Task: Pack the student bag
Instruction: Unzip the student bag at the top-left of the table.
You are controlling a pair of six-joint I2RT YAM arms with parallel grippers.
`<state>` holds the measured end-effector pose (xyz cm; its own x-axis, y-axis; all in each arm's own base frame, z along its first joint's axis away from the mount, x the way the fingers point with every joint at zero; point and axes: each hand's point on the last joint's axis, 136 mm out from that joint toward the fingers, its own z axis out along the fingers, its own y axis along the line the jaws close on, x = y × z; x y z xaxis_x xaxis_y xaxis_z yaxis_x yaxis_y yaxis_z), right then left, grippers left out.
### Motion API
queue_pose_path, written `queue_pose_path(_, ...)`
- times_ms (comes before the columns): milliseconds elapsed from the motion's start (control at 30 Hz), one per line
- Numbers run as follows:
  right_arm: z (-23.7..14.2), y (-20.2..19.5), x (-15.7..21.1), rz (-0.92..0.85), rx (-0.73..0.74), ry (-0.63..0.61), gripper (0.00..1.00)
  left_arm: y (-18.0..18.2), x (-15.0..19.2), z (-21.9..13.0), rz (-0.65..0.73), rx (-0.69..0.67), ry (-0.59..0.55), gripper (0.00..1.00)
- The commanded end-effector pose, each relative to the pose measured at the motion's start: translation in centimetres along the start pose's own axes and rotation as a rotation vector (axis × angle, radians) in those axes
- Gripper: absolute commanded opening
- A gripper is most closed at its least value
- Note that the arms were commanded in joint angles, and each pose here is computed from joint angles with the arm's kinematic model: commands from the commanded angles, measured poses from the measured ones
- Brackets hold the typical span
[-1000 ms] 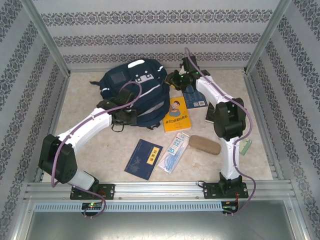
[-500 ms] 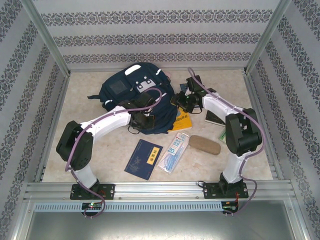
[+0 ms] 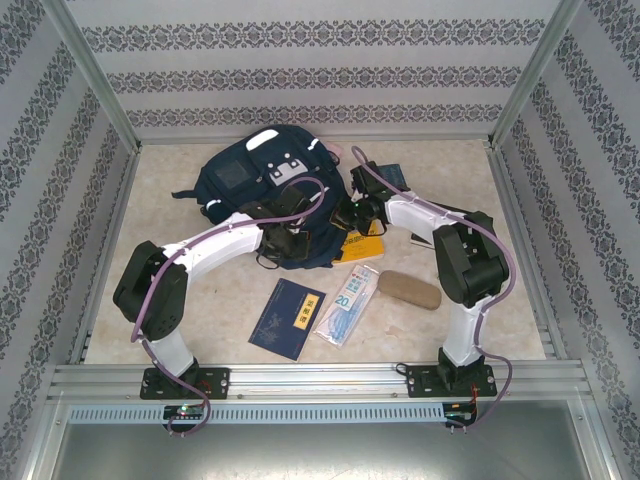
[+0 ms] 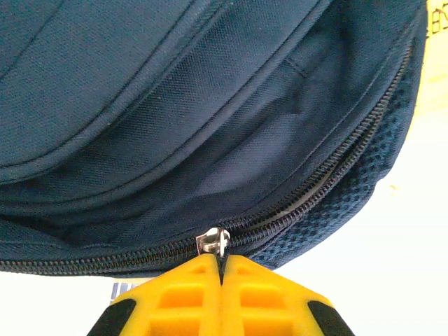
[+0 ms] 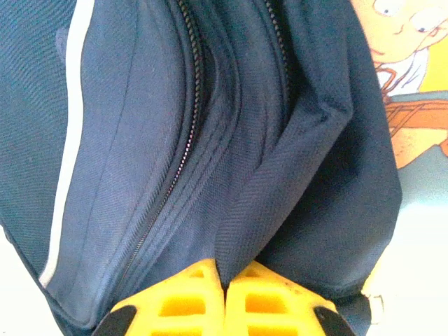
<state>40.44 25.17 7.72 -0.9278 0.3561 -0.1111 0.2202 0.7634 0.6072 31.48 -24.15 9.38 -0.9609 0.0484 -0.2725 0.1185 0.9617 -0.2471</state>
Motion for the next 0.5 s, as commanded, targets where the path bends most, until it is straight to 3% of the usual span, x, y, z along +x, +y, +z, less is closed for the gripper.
queue_pose_path(0, -1.9, 1.3, -1.3, -0.051, 0.005, -0.066, 0.00, 2.4, 1.4, 0.2, 0.021, -0.140, 0.038, 0.00)
queue_pose_path(267, -6.1, 0.3, -3.9, -0.068, 0.003, -0.147, 0.00, 12.6, 2.1, -1.7, -0.066, -0.468, 0.099, 0.00)
queue_pose_path(467, -7.4, 0.9, -4.0, -0.117, -0.023, -0.153, 0.00, 19.2, 0.0, -2.8, -0.151, -0.588, 0.104, 0.00)
